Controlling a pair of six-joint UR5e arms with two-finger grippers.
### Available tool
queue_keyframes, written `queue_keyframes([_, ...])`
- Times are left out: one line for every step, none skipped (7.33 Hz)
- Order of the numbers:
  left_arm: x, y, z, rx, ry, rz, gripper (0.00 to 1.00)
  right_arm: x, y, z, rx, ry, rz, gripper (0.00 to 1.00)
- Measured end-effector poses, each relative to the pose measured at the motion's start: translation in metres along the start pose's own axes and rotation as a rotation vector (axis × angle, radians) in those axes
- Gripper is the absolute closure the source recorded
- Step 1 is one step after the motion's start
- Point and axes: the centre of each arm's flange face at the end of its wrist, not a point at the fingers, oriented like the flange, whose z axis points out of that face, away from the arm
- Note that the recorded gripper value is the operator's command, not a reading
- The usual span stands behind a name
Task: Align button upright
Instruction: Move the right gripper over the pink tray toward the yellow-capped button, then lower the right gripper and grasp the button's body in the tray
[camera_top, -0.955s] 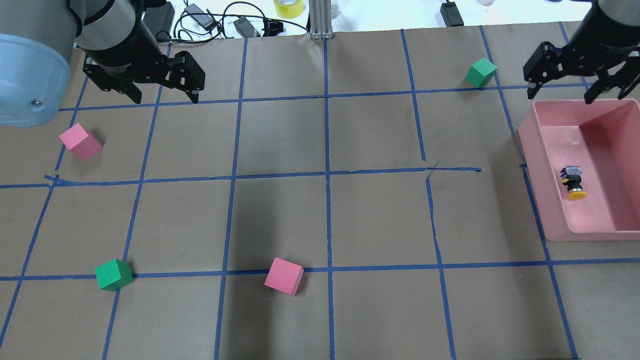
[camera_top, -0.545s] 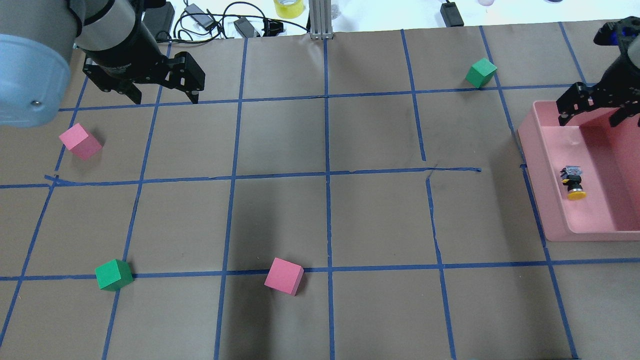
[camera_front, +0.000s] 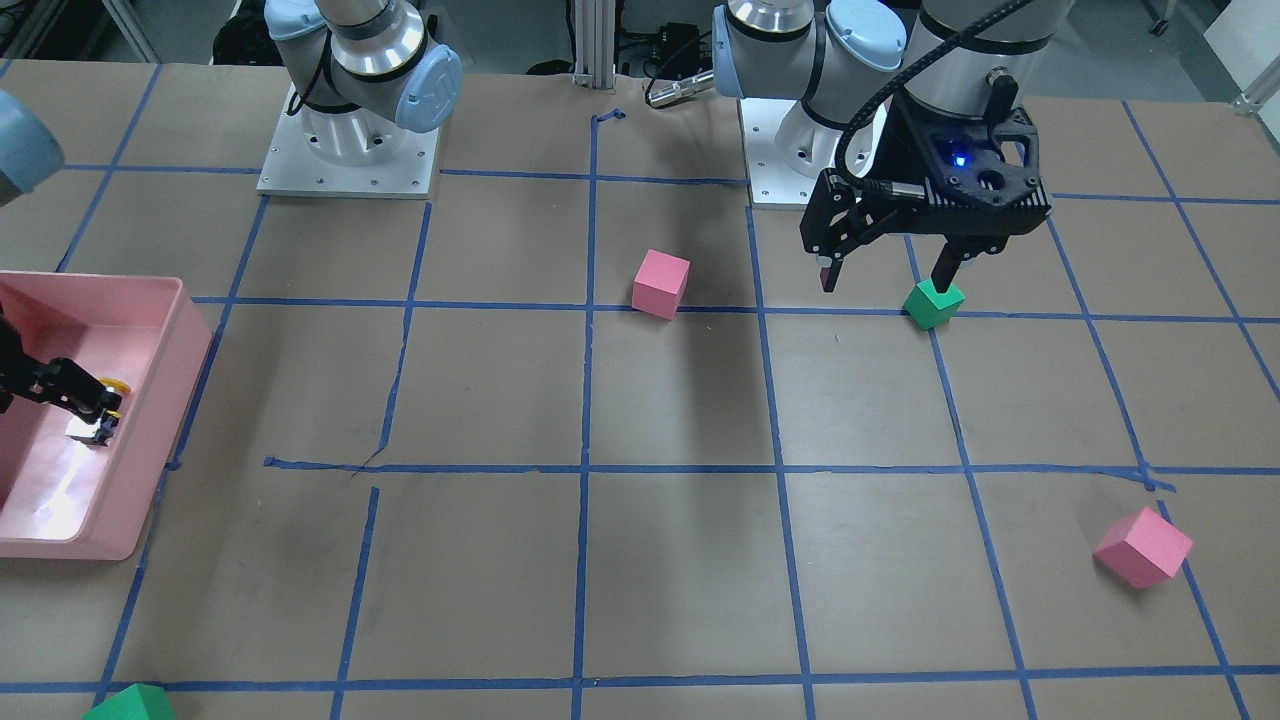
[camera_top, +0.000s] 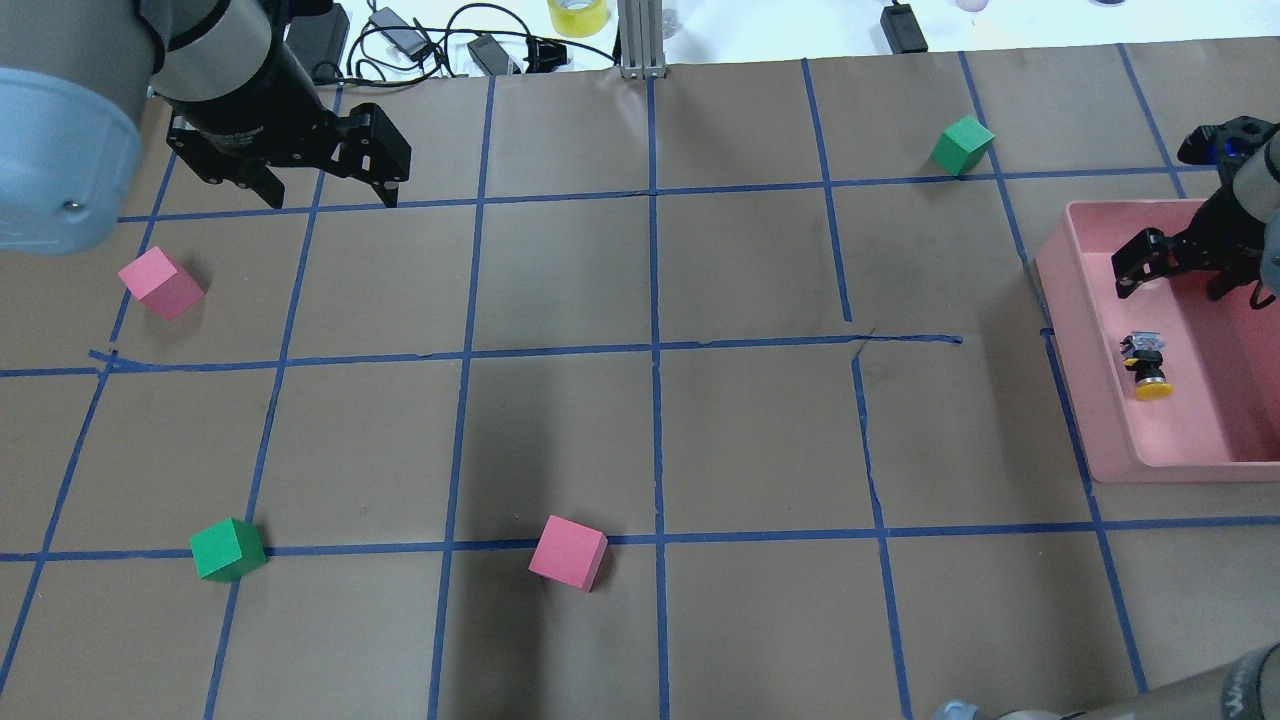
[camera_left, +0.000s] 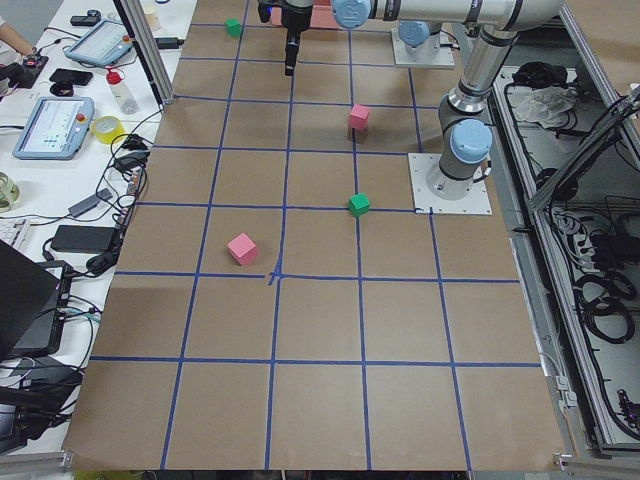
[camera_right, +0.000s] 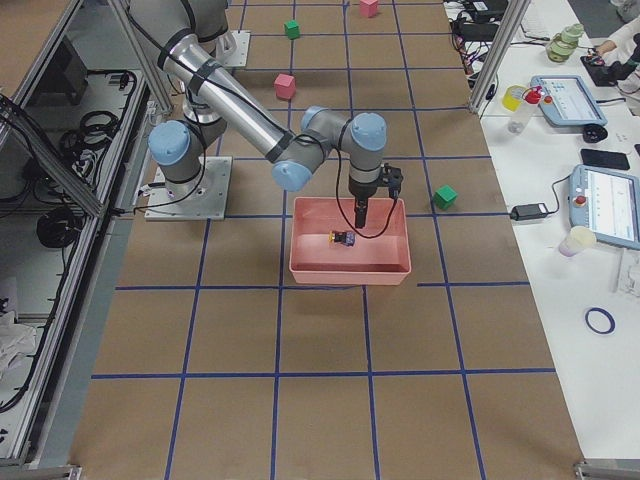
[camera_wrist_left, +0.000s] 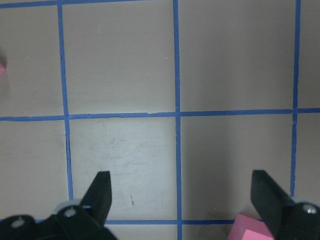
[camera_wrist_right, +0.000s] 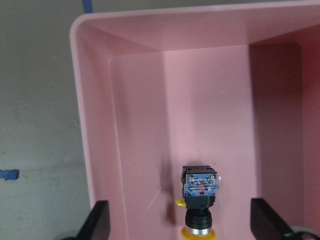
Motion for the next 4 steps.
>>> queue_keyframes([0.000, 0.000, 0.000, 0.000, 0.000, 0.000, 0.00, 0.013, 0.000, 0.017, -0.015, -0.013, -0.010, 0.00])
queue_keyframes([0.000, 0.000, 0.000, 0.000, 0.001, 0.000, 0.00, 0.019, 0.000, 0.032, -0.034, -0.024, -0.015, 0.00])
queue_keyframes([0.000, 0.000, 0.000, -0.001, 0.002, 0.000, 0.00, 0.022, 0.000, 0.044, -0.052, -0.029, -0.018, 0.00])
queue_keyframes([0.000, 0.000, 0.000, -0.001, 0.003, 0.000, 0.00, 0.024, 0.000, 0.052, -0.066, -0.032, -0.019, 0.00])
